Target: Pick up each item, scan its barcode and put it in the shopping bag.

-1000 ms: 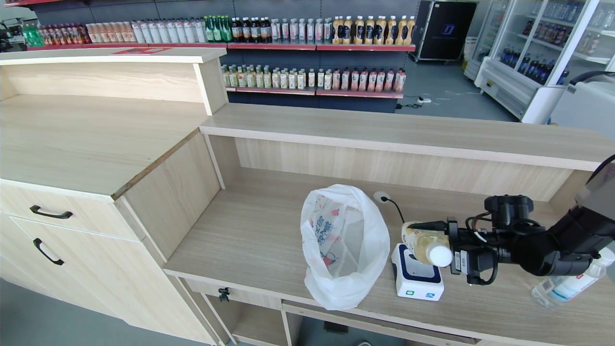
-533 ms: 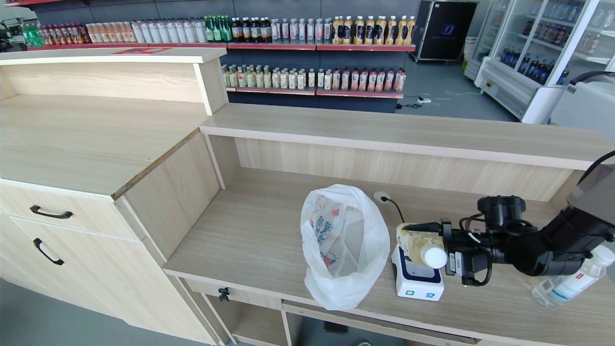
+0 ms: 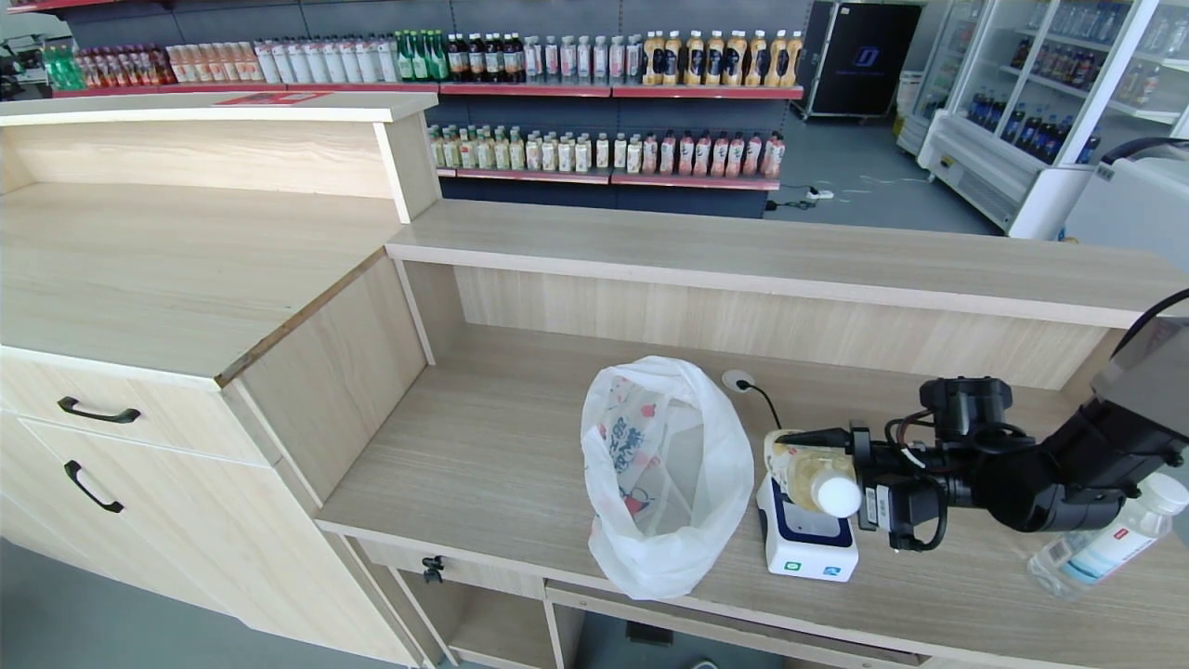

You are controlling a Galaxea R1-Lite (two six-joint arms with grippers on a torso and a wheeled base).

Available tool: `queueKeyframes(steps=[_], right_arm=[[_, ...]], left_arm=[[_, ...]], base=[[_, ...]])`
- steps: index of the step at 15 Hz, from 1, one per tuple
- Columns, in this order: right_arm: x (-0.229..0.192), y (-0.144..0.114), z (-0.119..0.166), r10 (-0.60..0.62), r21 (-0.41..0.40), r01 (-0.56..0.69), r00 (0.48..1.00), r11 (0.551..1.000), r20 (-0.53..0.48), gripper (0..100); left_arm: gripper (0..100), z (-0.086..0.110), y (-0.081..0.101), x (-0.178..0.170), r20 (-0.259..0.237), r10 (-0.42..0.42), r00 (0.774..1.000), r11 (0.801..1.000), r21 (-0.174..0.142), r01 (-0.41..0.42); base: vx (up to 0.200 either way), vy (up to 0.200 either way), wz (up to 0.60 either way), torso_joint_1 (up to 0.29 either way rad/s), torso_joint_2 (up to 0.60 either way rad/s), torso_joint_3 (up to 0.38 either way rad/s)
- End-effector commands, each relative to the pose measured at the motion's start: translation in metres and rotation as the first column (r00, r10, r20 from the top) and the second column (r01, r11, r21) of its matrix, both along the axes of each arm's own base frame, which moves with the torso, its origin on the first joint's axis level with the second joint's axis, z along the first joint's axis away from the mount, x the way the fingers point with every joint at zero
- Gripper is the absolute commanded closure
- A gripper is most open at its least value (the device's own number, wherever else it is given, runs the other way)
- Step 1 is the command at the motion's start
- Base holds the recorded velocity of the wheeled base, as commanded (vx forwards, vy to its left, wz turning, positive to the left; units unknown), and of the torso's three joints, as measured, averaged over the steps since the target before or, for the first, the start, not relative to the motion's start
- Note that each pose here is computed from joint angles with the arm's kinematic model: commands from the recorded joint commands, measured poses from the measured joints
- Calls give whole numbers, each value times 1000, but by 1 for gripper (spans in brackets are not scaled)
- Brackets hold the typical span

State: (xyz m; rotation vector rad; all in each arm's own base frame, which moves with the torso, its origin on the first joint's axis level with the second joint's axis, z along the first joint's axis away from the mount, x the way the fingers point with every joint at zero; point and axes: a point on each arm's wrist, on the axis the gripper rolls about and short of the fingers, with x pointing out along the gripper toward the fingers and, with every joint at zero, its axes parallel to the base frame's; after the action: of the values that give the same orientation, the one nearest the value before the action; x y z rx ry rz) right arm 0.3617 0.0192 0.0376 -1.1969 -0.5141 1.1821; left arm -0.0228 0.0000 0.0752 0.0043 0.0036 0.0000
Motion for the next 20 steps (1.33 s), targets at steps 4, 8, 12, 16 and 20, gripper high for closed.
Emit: queueKeyframes(steps=[4, 8, 12, 16, 20], right_arm=[[-13, -6, 48, -73, 92, 84, 990, 992, -119, 100], [-60, -40, 139, -324, 282, 487, 822, 827, -469, 100], [-69, -48, 163, -464, 366, 866, 494, 340, -736, 100], [-69, -30, 144, -440, 342, 933, 357, 115, -824, 100], [-71, -28, 127, -583, 337, 919, 391, 204, -713, 100]], left_arm=[[0, 0, 0, 0, 1, 0, 1000, 1000, 0, 0], [0, 0, 0, 0, 1, 0, 1000, 1000, 0, 0], [0, 0, 0, 0, 1, 0, 1000, 1000, 0, 0], [0, 0, 0, 0, 1, 0, 1000, 1000, 0, 0], [0, 0, 0, 0, 1, 0, 1000, 1000, 0, 0]], base=[[0, 0, 0, 0, 0, 0], [0, 0, 0, 0, 0, 0], [0, 0, 0, 0, 0, 0], [0, 0, 0, 0, 0, 0], [0, 0, 0, 0, 0, 0]])
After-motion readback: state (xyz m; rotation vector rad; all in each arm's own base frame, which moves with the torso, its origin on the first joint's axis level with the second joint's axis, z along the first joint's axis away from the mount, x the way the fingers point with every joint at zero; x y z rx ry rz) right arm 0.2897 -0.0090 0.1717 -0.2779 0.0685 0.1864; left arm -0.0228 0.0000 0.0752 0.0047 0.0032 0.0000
